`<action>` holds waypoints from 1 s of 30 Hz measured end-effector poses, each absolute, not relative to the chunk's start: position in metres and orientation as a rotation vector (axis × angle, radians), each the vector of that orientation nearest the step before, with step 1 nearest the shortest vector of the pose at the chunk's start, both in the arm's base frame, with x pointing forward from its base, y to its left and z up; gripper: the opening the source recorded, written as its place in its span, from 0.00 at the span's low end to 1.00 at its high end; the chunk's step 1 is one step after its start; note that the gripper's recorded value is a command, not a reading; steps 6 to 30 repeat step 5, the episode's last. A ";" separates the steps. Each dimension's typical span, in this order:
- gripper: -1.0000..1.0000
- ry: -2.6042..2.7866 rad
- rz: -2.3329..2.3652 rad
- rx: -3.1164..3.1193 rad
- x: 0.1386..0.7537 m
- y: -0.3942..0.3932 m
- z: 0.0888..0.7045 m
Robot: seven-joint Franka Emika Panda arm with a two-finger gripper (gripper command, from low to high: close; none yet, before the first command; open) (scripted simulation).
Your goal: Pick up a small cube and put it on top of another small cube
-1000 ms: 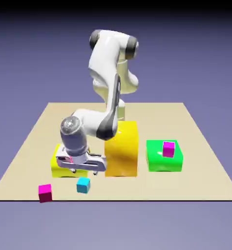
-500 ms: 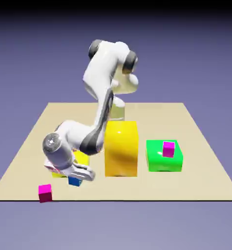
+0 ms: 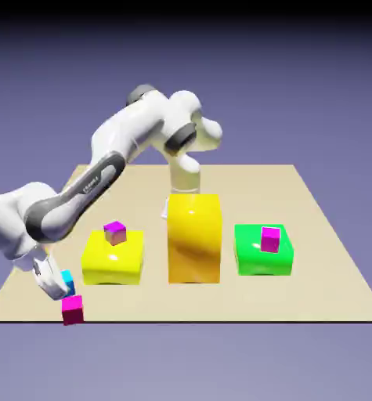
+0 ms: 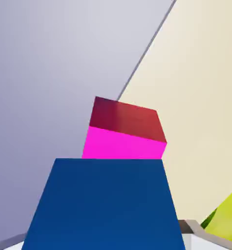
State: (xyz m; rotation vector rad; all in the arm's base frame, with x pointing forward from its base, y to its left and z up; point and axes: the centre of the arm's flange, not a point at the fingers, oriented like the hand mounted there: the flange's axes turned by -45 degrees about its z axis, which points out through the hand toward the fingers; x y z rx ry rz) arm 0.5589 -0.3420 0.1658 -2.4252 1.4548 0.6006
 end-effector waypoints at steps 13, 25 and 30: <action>1.00 1.455 0.602 -2.427 0.569 -0.362 0.227; 1.00 1.455 0.602 -2.427 0.569 -0.362 0.227; 1.00 1.455 0.602 -2.427 0.569 -0.362 0.227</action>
